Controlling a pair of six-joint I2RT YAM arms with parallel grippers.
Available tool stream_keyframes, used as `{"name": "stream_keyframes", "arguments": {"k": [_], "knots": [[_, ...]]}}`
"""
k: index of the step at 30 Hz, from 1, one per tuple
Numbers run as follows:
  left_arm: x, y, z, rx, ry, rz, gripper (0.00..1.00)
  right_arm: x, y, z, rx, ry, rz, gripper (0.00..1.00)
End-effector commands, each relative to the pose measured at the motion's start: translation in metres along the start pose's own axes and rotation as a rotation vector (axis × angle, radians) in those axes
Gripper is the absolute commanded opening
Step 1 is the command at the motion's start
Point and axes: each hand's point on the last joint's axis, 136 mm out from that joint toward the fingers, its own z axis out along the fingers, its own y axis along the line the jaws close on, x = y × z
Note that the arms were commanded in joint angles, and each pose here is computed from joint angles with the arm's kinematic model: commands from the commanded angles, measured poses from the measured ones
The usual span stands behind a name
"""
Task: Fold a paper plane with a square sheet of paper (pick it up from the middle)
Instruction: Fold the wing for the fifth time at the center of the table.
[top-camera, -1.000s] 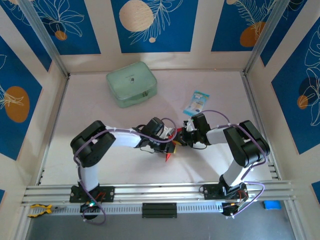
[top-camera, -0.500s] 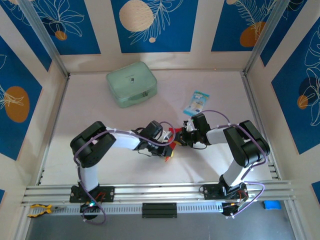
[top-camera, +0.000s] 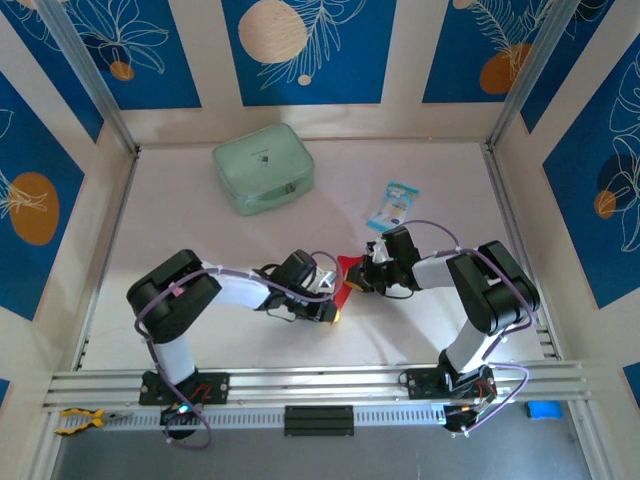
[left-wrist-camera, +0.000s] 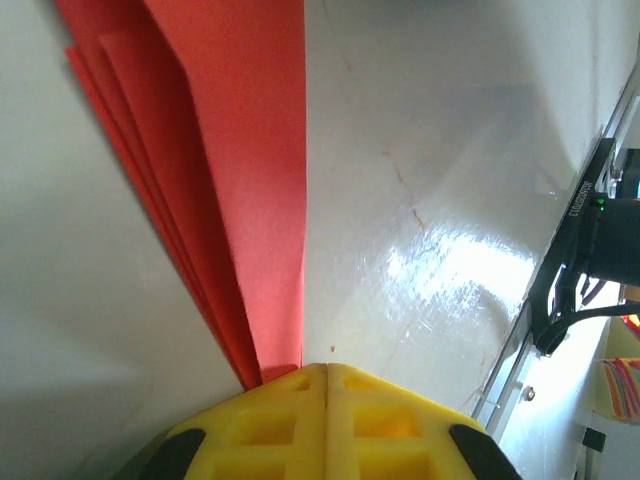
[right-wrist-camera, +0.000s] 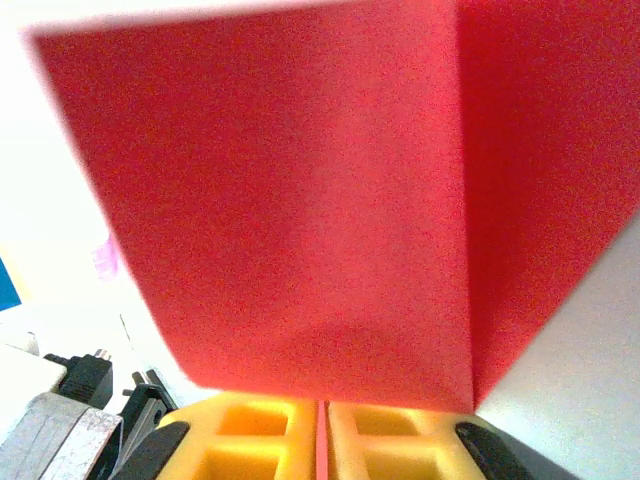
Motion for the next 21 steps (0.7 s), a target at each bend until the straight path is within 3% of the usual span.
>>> {"name": "stream_keyframes", "arguments": {"k": [1, 10, 21], "knots": [[0.042, 0.011, 0.001, -0.033, 0.124, -0.056, 0.04, 0.015, -0.041, 0.002, 0.154, 0.021, 0.089, 0.11], [0.044, 0.001, -0.006, -0.012, 0.112, -0.031, 0.01, 0.016, -0.041, 0.001, 0.154, 0.020, 0.090, 0.11], [-0.003, -0.052, -0.035, 0.080, -0.057, 0.109, 0.00, 0.015, -0.039, 0.000, 0.151, 0.016, 0.089, 0.11]]}}
